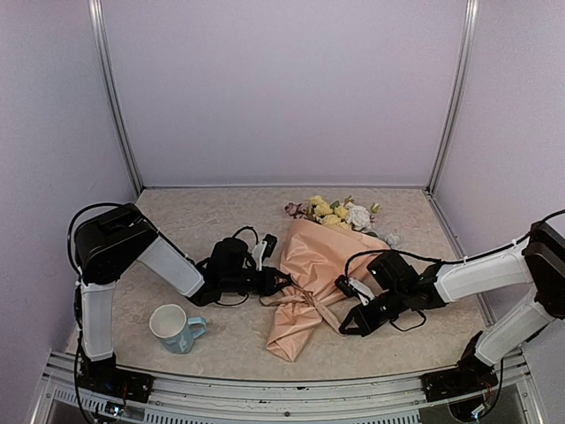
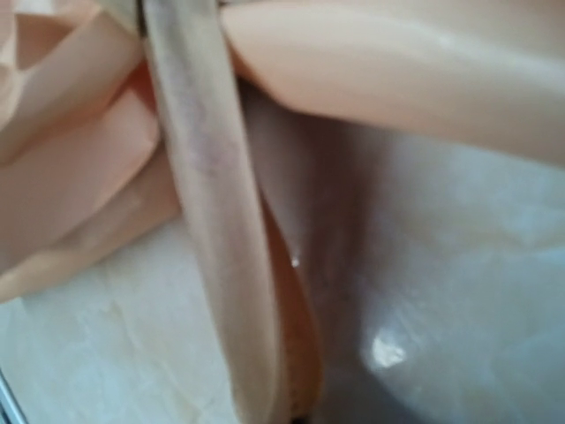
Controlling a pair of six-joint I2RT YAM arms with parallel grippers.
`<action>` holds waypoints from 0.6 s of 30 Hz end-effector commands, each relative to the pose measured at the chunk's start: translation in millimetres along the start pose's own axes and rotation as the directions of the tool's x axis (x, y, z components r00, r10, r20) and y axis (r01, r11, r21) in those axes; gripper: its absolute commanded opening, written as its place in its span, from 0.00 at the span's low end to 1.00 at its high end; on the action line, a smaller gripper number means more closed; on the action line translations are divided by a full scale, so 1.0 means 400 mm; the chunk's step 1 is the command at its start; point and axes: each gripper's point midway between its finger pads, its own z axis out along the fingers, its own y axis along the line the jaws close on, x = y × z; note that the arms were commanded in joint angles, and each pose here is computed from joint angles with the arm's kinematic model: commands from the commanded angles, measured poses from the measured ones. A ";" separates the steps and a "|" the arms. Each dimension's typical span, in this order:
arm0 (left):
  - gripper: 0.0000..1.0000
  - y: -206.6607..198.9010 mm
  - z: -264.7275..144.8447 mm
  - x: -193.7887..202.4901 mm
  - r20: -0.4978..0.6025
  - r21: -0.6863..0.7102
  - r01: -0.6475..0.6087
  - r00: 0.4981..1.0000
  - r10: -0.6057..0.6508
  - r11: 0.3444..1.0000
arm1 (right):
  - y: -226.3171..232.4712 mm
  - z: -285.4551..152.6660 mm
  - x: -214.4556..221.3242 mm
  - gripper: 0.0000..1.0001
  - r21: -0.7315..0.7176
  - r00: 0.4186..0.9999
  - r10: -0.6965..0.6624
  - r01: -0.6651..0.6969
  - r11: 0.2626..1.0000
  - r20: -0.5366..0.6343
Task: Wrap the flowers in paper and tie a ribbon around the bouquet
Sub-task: Tie the half-tied ribbon around the folded bouquet.
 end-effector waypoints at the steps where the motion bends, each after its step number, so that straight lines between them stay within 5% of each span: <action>1: 0.00 0.110 -0.009 0.032 -0.020 -0.163 0.094 0.995 -0.099 0.982 | -0.005 0.013 0.041 0.00 -0.007 0.998 0.034 -0.034 0.999 -0.051; 18: 0.00 0.103 -0.032 -0.005 -0.026 -0.312 -0.081 0.997 0.077 0.947 | -0.017 0.004 0.099 0.00 -0.001 0.994 0.084 -0.085 0.996 -0.074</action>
